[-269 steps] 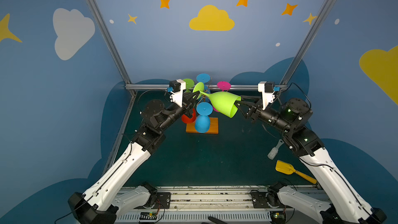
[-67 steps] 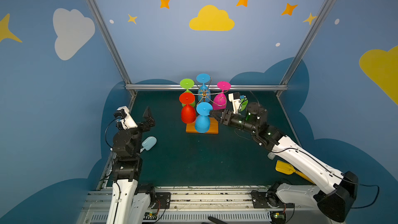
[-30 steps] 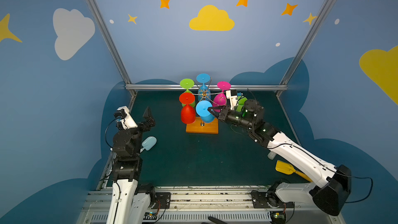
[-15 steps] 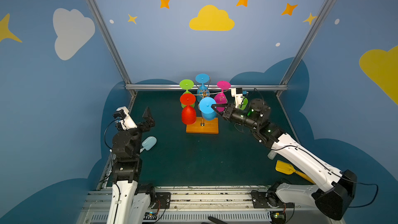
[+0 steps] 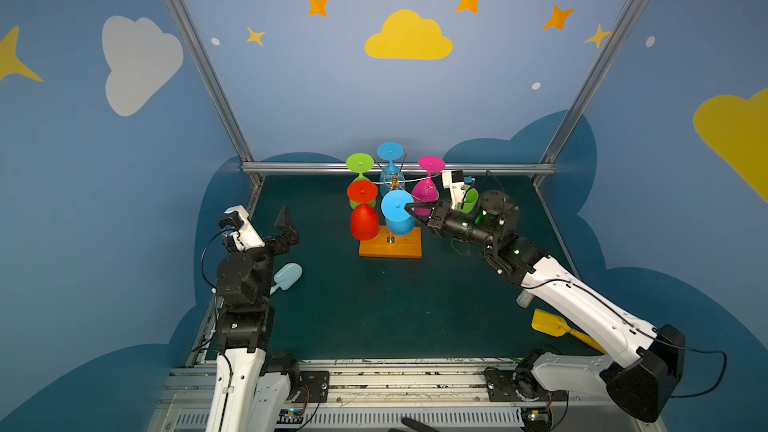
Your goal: Take the wine glass off the wine glass rack
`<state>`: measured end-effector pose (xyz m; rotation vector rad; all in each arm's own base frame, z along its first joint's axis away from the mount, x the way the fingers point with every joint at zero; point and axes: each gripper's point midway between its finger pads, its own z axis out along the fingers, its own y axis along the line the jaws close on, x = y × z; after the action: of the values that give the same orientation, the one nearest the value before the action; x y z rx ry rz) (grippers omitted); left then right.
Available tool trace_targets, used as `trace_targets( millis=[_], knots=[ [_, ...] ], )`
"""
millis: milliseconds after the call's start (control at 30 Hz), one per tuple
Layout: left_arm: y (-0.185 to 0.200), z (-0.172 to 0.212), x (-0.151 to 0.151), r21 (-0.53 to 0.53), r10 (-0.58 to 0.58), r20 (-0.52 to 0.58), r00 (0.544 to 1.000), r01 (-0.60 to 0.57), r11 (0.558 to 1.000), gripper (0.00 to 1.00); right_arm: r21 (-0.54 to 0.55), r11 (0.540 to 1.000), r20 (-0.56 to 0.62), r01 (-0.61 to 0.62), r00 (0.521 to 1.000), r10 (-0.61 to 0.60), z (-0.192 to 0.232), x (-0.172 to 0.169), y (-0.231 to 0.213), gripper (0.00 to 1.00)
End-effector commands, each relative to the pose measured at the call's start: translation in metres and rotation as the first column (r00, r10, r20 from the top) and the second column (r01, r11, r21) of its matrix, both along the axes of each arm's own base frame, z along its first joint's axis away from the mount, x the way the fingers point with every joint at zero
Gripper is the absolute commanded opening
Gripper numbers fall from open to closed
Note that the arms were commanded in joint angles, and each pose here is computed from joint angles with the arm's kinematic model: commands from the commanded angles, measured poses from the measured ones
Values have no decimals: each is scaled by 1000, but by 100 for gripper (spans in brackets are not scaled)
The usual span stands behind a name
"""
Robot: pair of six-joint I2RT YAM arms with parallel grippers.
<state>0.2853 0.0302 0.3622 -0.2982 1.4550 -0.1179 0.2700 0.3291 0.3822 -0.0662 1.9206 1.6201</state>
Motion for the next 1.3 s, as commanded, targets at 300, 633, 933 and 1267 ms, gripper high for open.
trace_targets(
  millis=[300,633,933,1267],
  knots=[
    [2,-3,-1,3,11,-2,1000,-11,1000,99,24,999,27,-43,999,42,11,-3,11,0],
    [2,-2,-2,3,10,0,1000,-10,1000,99,27,998,41,-56,998,55,17,3,20,0],
    [3,-2,-2,4,13,1,1000,-13,1000,99,24,999,58,-46,997,44,22,14,26,0],
    [3,-2,-2,6,13,0,1000,-13,1000,99,24,1000,53,-17,998,16,19,31,26,0]
  ],
)
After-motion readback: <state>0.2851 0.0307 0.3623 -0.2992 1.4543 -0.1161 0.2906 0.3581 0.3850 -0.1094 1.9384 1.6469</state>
